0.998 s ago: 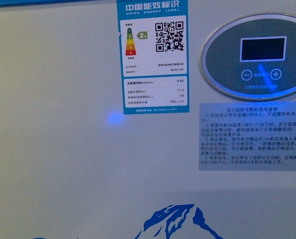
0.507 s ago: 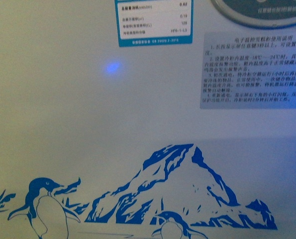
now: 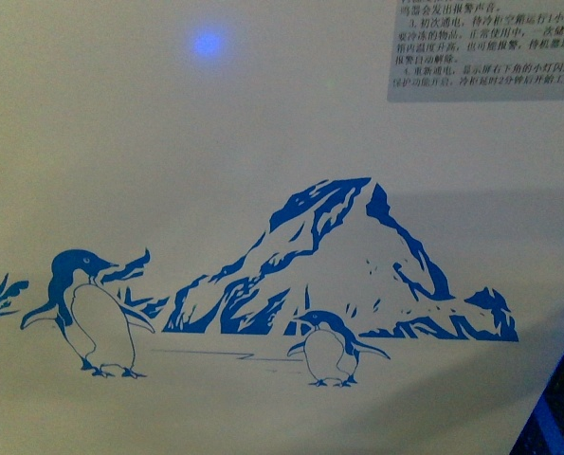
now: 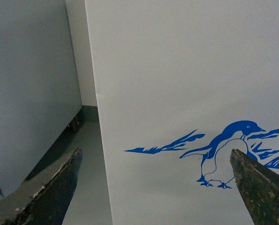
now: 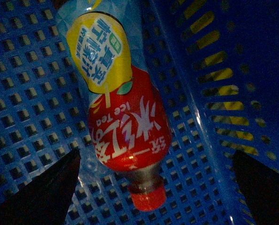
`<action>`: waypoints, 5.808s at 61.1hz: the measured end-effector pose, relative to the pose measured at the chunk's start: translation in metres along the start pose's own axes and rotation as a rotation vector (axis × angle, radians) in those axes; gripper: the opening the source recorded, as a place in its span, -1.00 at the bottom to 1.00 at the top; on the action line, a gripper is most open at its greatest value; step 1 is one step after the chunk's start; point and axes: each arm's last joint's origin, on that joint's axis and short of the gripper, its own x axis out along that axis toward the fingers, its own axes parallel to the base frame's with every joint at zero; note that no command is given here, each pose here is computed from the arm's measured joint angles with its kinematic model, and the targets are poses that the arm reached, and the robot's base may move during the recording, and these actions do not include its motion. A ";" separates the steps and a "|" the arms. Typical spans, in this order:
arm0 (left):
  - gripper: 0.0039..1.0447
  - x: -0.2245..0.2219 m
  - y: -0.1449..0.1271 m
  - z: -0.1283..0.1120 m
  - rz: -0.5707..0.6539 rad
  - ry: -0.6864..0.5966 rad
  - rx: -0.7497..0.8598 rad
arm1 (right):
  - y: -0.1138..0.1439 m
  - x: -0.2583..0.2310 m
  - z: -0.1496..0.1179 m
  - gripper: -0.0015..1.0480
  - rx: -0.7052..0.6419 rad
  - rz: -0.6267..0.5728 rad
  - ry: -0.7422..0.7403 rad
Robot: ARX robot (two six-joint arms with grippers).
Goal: Put drink in fridge
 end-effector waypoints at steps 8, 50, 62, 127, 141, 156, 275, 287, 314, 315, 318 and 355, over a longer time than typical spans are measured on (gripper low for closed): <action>0.85 0.000 0.000 0.000 0.000 0.000 0.000 | 0.007 0.016 0.001 0.85 0.015 -0.003 0.012; 0.85 0.000 0.000 0.000 0.000 0.000 0.000 | 0.035 0.076 0.013 0.85 0.025 -0.015 0.083; 0.85 0.000 0.000 0.000 0.000 0.000 0.000 | 0.038 0.083 0.015 0.73 0.043 -0.007 0.118; 0.85 0.000 0.000 0.000 0.000 0.000 0.000 | -0.064 -0.249 0.095 -0.18 -0.068 0.460 -0.338; 0.85 0.000 0.000 0.000 0.000 0.000 0.000 | -0.106 -0.328 0.096 -0.18 -0.023 0.533 -0.510; 0.85 0.000 0.000 0.000 0.000 0.000 0.000 | -0.139 -0.414 0.067 -0.18 0.009 0.637 -0.789; 0.85 0.000 0.000 0.000 0.000 0.000 0.000 | -0.136 -0.451 -0.049 -0.18 0.133 0.460 -1.087; 0.85 0.000 0.000 0.000 0.000 0.000 0.000 | -0.136 -0.451 -0.049 -0.18 0.133 0.460 -1.087; 0.85 0.015 0.005 0.000 -0.064 0.189 -0.228 | -0.136 -0.451 -0.049 -0.18 0.132 0.462 -1.087; 0.85 0.019 0.007 0.003 -0.074 0.188 -0.239 | -0.136 -0.451 -0.049 -0.18 0.132 0.462 -1.087; 0.85 0.031 0.007 0.012 -0.123 0.169 -0.239 | -0.136 -0.451 -0.049 -0.18 0.133 0.461 -1.087; 0.85 0.167 -0.041 0.060 -1.149 0.164 0.642 | -0.136 -0.451 -0.049 -0.18 0.133 0.461 -1.087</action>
